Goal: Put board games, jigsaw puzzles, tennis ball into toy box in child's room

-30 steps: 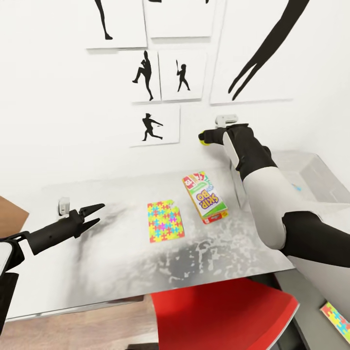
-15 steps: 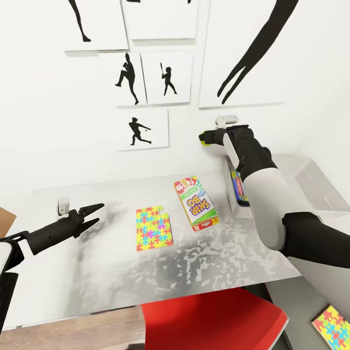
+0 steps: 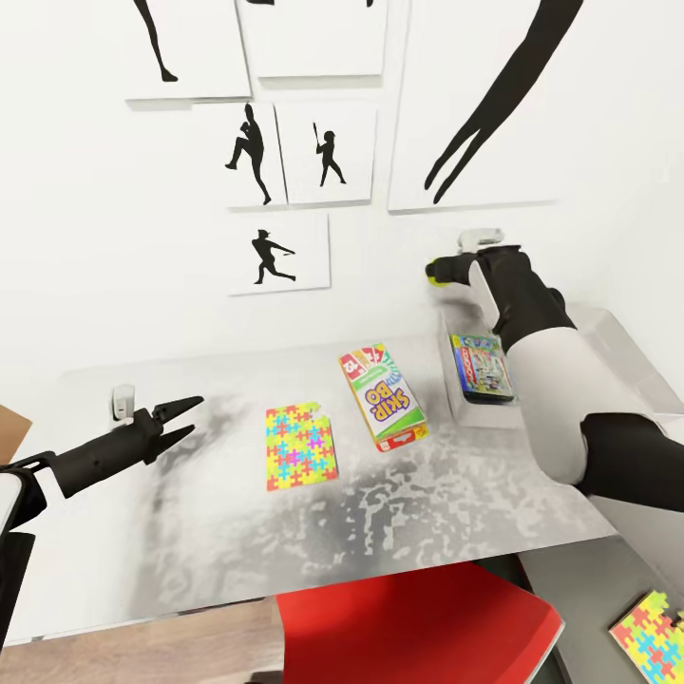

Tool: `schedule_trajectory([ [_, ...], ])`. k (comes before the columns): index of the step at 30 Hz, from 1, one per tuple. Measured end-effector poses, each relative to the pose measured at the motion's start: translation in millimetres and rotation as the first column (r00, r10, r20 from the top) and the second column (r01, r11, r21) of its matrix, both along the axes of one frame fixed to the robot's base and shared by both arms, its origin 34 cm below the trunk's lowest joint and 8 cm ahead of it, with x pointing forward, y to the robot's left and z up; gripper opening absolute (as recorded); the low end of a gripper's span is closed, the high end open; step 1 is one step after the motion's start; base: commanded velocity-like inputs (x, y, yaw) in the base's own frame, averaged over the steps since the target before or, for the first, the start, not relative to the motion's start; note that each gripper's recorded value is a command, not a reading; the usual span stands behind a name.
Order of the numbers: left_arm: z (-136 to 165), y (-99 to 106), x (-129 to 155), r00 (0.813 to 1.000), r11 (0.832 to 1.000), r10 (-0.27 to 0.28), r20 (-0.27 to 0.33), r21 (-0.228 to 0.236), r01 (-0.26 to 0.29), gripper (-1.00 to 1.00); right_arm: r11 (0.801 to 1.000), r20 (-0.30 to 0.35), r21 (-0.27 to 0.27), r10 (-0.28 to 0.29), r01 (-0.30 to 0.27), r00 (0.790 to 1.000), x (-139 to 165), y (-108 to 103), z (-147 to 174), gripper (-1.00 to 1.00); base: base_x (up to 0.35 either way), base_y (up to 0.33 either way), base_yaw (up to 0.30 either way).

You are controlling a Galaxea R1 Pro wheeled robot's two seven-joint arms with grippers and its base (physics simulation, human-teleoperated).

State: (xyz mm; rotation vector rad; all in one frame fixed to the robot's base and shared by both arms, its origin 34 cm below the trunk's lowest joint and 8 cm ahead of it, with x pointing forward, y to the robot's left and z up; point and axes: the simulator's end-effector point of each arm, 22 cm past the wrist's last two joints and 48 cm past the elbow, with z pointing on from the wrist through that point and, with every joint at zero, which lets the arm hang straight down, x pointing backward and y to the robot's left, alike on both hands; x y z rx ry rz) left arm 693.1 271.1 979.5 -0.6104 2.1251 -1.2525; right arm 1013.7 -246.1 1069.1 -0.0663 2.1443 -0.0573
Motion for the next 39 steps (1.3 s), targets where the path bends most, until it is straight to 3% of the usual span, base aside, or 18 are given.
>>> schedule_trajectory([
  [1, 0.7, -0.3, 0.0, 1.0, 1.0, -0.001, 0.002, -0.003, 0.001, 1.0, 0.999, -0.002, -0.028, -0.041, 0.04, 0.999, -0.5, -24.6, -1.6, -1.0, 0.0, 0.0, 0.0],
  [6, 3.0, 0.5, 0.8, 1.0, 1.0, 0.002, 0.007, -0.009, -0.002, 1.0, 0.988, 0.004, -0.073, -0.139, 0.138, 0.99, -5.1, -95.3, 0.2, -1.0, 0.0, 0.0, 0.0],
  [10, 4.5, 0.7, 1.7, 1.0, 1.0, 0.002, 0.011, -0.011, -0.002, 1.0, 0.982, 0.007, -0.072, -0.176, 0.176, 0.984, -9.6, -130.9, 3.0, -1.0, 0.0, 0.0, 0.0],
  [11, 4.8, 0.7, 2.3, 1.0, 1.0, 0.003, 0.012, -0.012, -0.002, 1.0, 0.98, 0.0, -0.054, -0.193, 0.193, 0.981, -16.3, -165.3, 3.4, -1.0, 0.0, 0.0, 0.0],
  [12, 5.3, 1.0, 2.2, 1.0, 1.0, 0.003, 0.013, -0.012, -0.003, 1.0, 0.966, 0.002, -0.094, -0.242, 0.241, 0.97, -27.5, -212.5, 8.3, -1.0, 0.0, 0.0, 0.0],
  [13, 5.1, 1.1, 2.3, 1.0, 1.0, 0.003, 0.013, -0.012, -0.003, 1.0, 0.968, -0.005, -0.083, -0.239, 0.237, 0.971, -27.2, -209.5, 5.3, -1.0, 0.0, 0.0, 0.0],
  [16, 6.6, 0.6, 2.6, 1.0, 1.0, 0.003, 0.015, -0.019, -0.003, 1.0, 0.942, -0.083, -0.107, -0.327, 0.318, 0.941, -58.5, -275.7, -26.4, -1.0, 0.0, 0.0, 0.0],
  [17, 10.3, -1.7, 2.8, 1.0, 0.999, 0.002, 0.02, -0.041, -0.001, 1.0, 0.934, -0.113, -0.104, -0.353, 0.343, 0.929, -70.1, -292.7, -41.5, -1.0, 0.0, 0.0, 0.0],
  [23, 14.5, -5.1, 3.0, 1.0, 0.997, 0.0, 0.024, -0.074, 0.002, 1.0, 0.926, -0.133, -0.101, -0.376, 0.365, 0.917, -81.8, -309.1, -59.2, -1.0, 0.0, 0.0, 0.0],
  [26, 11.0, -5.8, 1.8, 1.0, 0.997, -0.003, 0.016, -0.075, 0.004, 1.0, 0.921, -0.175, -0.119, -0.387, 0.371, 0.905, -98.5, -316.3, -86.8, -1.0, 0.0, 0.0, 0.0],
  [33, 3.7, -0.1, 11.1, 1.0, 1.0, 0.009, -0.005, -0.028, -0.009, 1.0, 0.914, -0.203, -0.135, -0.403, 0.382, 0.893, -117.2, -329.1, -119.2, -1.0, 0.0, 0.0, 0.0],
  [36, 5.1, 2.6, 24.2, 1.0, 1.0, 0.021, -0.01, 0.007, -0.021, 1.0, 0.906, -0.204, -0.102, -0.424, 0.412, 0.882, -121.3, -336.0, -123.6, -1.0, 0.0, 0.0, 0.0],
  [39, 10.5, -15.0, 35.0, 1.0, 1.0, -0.004, -0.02, -0.008, 0.004, 1.0, 0.893, -0.201, -0.054, -0.447, 0.446, 0.872, -123.6, -341.4, -126.2, -1.0, 0.0, 0.0, 0.0],
])
